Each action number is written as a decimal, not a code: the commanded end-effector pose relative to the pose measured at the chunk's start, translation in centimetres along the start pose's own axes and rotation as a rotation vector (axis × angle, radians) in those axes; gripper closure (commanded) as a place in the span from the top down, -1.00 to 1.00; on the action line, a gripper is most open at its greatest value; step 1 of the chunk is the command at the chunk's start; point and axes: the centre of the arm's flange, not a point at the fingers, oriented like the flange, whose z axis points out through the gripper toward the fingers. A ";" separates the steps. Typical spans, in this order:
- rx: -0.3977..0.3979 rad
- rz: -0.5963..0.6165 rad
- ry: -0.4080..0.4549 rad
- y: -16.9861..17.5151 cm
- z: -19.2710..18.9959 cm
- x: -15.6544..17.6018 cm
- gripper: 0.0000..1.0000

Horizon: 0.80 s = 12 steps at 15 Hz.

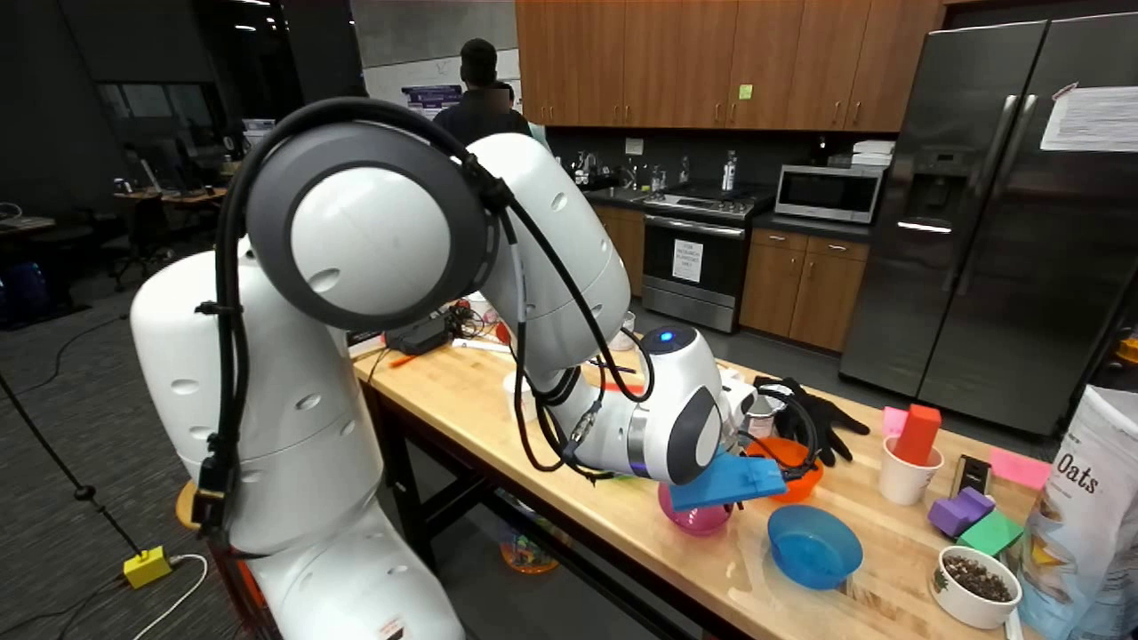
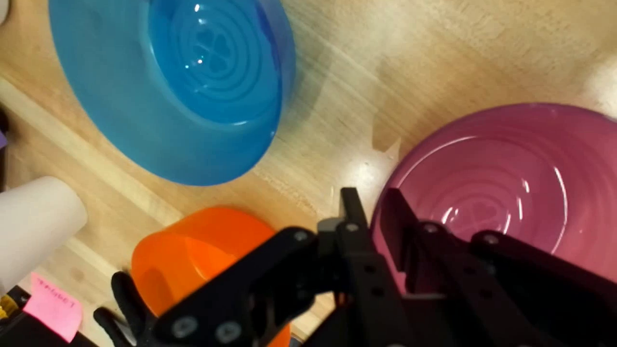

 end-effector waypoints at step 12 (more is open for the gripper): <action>-0.132 -0.190 -0.031 6.1 -8.1 -0.8 -0.98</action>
